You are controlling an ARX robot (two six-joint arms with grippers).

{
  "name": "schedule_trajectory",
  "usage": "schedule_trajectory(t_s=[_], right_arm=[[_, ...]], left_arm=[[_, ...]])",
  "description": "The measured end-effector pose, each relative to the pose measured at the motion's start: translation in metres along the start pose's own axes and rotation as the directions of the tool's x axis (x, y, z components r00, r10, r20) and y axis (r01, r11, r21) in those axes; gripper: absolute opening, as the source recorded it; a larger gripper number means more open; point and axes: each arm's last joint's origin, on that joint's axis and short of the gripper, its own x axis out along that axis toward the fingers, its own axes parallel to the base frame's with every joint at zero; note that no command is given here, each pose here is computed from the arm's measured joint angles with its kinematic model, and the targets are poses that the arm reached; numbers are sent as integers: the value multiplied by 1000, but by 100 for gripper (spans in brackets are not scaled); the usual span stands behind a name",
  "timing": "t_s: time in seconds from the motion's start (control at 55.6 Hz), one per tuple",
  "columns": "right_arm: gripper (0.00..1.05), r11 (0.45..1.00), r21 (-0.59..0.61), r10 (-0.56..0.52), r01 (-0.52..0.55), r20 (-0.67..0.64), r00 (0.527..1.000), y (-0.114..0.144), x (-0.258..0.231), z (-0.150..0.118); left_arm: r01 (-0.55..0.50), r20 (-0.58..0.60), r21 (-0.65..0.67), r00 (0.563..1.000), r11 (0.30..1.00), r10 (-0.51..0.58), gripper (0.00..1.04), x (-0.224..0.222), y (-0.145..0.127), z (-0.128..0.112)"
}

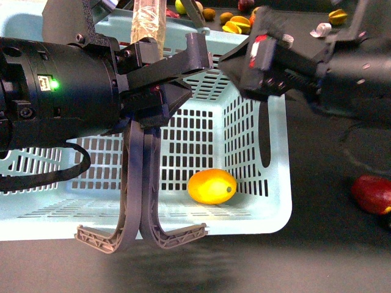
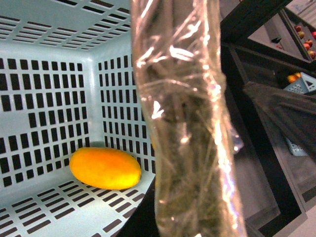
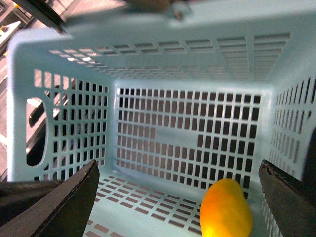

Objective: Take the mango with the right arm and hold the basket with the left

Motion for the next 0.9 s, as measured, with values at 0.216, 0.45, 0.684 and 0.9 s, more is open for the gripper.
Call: schedule_trajectory(t_s=[0.216, 0.45, 0.684, 0.9], right_arm=[[97, 982, 8, -185, 186, 159, 970, -3, -80, 15], [97, 934, 43, -355, 356, 240, 903, -3, -143, -4], [97, 883, 28, -453, 468, 310, 836, 6, -172, -23], [97, 882, 23, -453, 470, 311, 835, 6, -172, -23]], left_arm=[[1, 2, 8, 1000, 1000, -1, 5, 0, 0, 0], [2, 1, 9, 1000, 1000, -2, 5, 0, 0, 0], [1, 2, 9, 1000, 1000, -1, 5, 0, 0, 0], [2, 2, 10, 1000, 1000, -2, 5, 0, 0, 0]])
